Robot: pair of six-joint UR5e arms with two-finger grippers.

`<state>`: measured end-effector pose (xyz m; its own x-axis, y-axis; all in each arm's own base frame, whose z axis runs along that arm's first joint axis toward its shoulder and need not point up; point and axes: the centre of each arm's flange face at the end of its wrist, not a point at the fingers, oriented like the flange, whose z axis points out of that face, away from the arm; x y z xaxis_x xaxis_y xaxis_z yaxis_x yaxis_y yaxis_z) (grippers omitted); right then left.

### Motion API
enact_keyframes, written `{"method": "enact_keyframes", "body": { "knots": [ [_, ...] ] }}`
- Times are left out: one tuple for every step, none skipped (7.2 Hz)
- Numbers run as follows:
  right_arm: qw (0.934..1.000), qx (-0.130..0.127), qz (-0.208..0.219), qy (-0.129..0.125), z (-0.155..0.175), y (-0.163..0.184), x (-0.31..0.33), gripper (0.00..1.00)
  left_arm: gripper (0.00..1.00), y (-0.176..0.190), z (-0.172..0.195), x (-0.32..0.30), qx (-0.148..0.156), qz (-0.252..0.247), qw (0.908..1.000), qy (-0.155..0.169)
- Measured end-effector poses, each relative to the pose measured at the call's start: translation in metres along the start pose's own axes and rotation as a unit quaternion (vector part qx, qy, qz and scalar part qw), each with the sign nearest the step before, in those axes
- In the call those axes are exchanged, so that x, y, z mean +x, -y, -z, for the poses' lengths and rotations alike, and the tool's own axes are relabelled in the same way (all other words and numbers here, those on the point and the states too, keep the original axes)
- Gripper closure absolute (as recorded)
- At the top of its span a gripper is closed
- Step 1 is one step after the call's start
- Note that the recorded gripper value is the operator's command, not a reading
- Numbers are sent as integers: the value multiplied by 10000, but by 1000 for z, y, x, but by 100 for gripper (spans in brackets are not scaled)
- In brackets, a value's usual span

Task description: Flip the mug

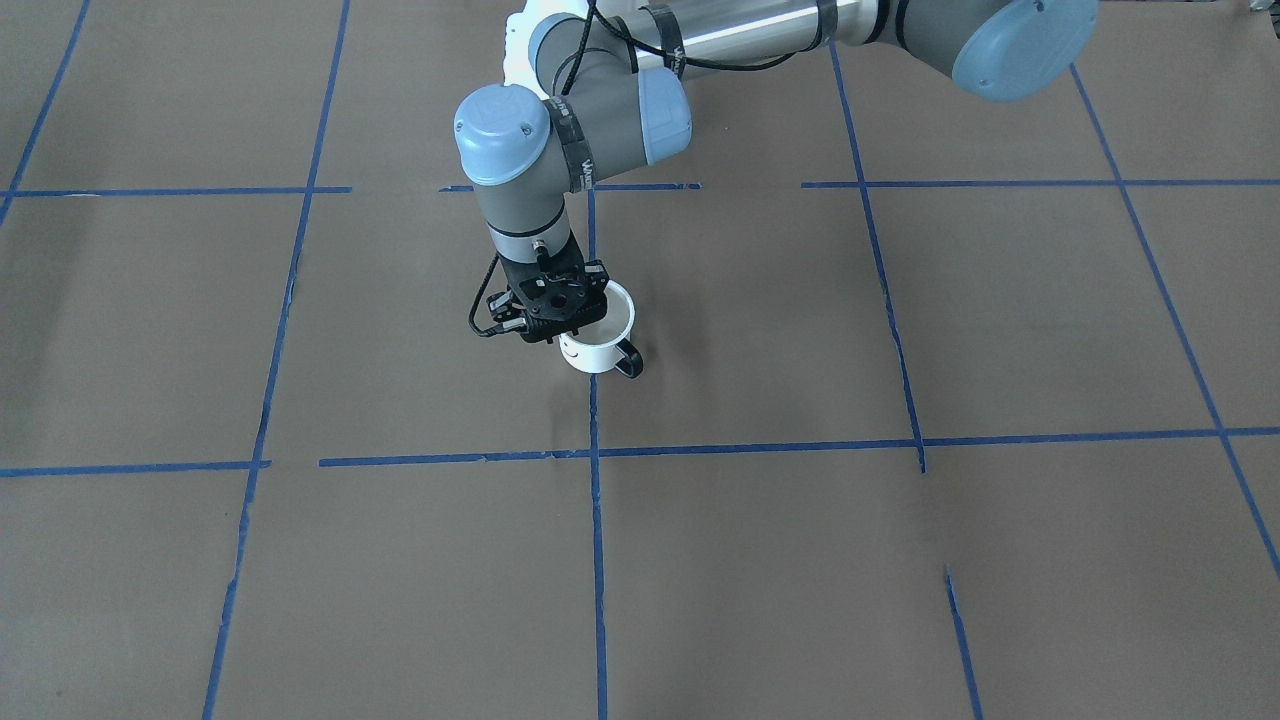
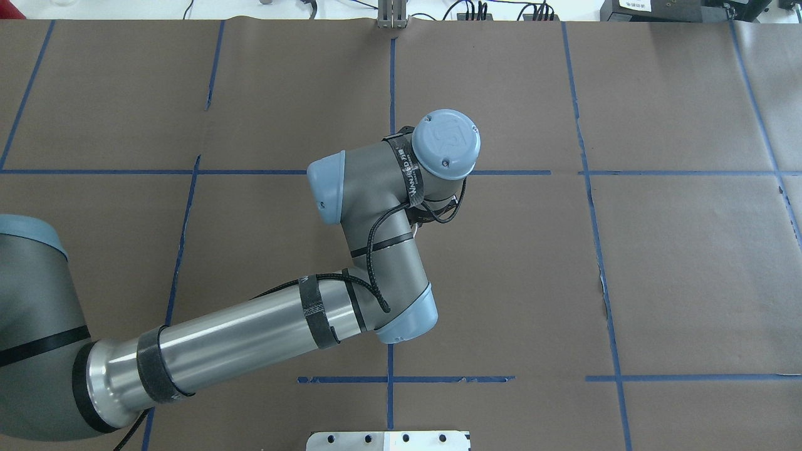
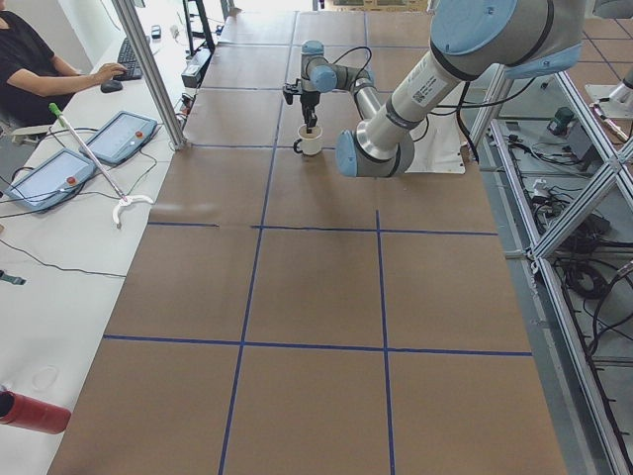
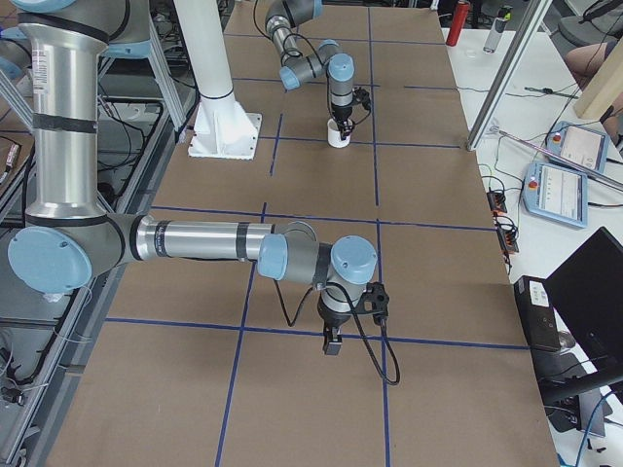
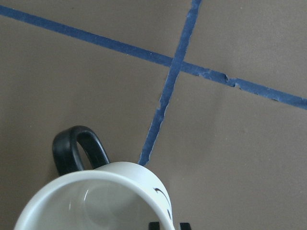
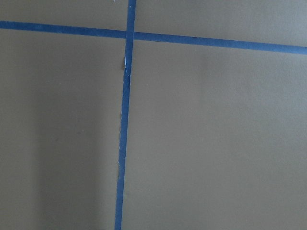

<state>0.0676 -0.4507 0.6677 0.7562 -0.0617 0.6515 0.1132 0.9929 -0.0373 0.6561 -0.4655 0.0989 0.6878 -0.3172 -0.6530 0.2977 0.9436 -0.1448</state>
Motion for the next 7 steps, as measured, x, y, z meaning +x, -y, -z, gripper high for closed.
{"method": "enact_keyframes", "body": {
  "knots": [
    [10000, 1, 1, 0, 0, 0, 0, 0, 0, -2, 14, -6, 11, -8, 10000, -55],
    [10000, 1, 1, 0, 0, 0, 0, 0, 0, 2, 38, -21, 53, -76, 9998, -154],
    [10000, 1, 1, 0, 0, 0, 0, 0, 0, 18, 67, -47, 152, -216, 9993, -264],
    [10000, 1, 1, 0, 0, 0, 0, 0, 0, 45, 95, -88, 284, -366, 9981, -395],
    [10000, 0, 0, 0, 0, 0, 0, 0, 0, 77, 116, -140, 358, -541, 9965, -527],
    [10000, -1, -1, 0, 0, 0, 0, 0, 0, 113, 130, -192, 358, -789, 9944, -609],
    [10000, -1, 0, 0, 0, 0, 0, 0, 0, 149, 138, -238, 360, -1079, 9917, -606]
  ]
}}
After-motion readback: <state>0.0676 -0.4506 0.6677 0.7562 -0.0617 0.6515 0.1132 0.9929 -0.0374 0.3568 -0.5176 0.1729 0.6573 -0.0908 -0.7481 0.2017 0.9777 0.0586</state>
